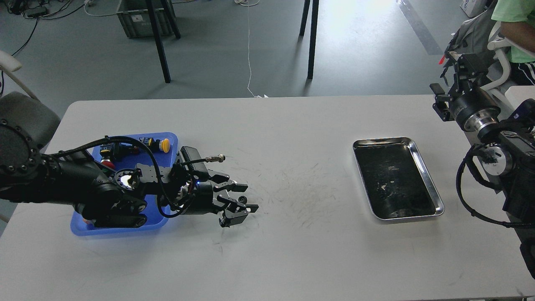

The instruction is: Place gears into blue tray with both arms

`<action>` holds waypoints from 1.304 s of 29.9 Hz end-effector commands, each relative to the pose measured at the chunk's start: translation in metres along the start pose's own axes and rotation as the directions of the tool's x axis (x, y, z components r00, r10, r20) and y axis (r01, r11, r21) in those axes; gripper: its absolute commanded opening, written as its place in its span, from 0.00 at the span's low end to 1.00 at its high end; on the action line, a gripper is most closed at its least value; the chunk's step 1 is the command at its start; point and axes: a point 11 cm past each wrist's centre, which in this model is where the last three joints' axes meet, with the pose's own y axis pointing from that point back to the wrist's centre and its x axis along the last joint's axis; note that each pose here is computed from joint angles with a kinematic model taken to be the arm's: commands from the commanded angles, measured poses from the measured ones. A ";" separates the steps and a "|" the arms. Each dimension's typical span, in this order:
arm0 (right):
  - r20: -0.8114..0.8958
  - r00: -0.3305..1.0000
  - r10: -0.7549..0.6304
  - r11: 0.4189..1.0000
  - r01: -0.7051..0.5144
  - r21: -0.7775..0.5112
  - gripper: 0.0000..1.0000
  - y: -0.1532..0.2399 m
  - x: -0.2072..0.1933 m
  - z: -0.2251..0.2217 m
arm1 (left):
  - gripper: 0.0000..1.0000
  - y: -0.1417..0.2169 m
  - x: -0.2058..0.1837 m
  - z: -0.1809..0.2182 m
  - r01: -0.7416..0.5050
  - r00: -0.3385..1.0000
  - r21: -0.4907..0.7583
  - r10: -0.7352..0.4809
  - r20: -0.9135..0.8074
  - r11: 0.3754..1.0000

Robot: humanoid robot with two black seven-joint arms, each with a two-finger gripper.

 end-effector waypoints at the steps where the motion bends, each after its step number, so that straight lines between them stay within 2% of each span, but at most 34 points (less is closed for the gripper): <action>1: -0.001 1.000 -0.001 1.000 0.001 0.000 0.94 0.000 0.000 0.000 | 0.63 -0.001 -0.003 -0.005 0.000 1.000 0.015 0.000 0.006 1.000; 12: -0.005 1.000 -0.001 1.000 0.001 0.003 0.94 -0.001 0.001 -0.003 | 0.62 -0.005 -0.023 -0.011 0.007 1.000 0.040 -0.007 -0.002 0.999; 16: -0.004 1.000 -0.002 1.000 0.002 0.003 0.94 -0.001 0.000 -0.003 | 0.55 -0.004 -0.024 -0.013 0.000 1.000 0.044 0.000 0.001 0.999; 20: -0.004 1.000 -0.002 1.000 0.002 0.003 0.95 -0.001 0.000 -0.003 | 0.53 -0.004 -0.025 -0.014 -0.001 1.000 0.046 0.001 0.004 0.999; 25: -0.004 1.000 -0.002 1.000 0.002 0.003 0.94 -0.001 0.000 -0.003 | 0.45 -0.004 -0.025 -0.015 -0.002 1.000 0.040 0.002 0.008 0.999; 33: -0.006 1.000 -0.001 1.000 0.001 0.003 0.95 -0.001 0.001 -0.003 | 0.40 -0.005 -0.034 -0.017 0.004 1.000 0.045 -0.004 0.002 0.999; 39: -0.008 1.000 0.000 1.000 0.000 -0.002 0.95 0.000 0.001 -0.001 | 0.30 -0.004 -0.034 -0.017 0.006 1.000 0.044 -0.006 0.004 0.999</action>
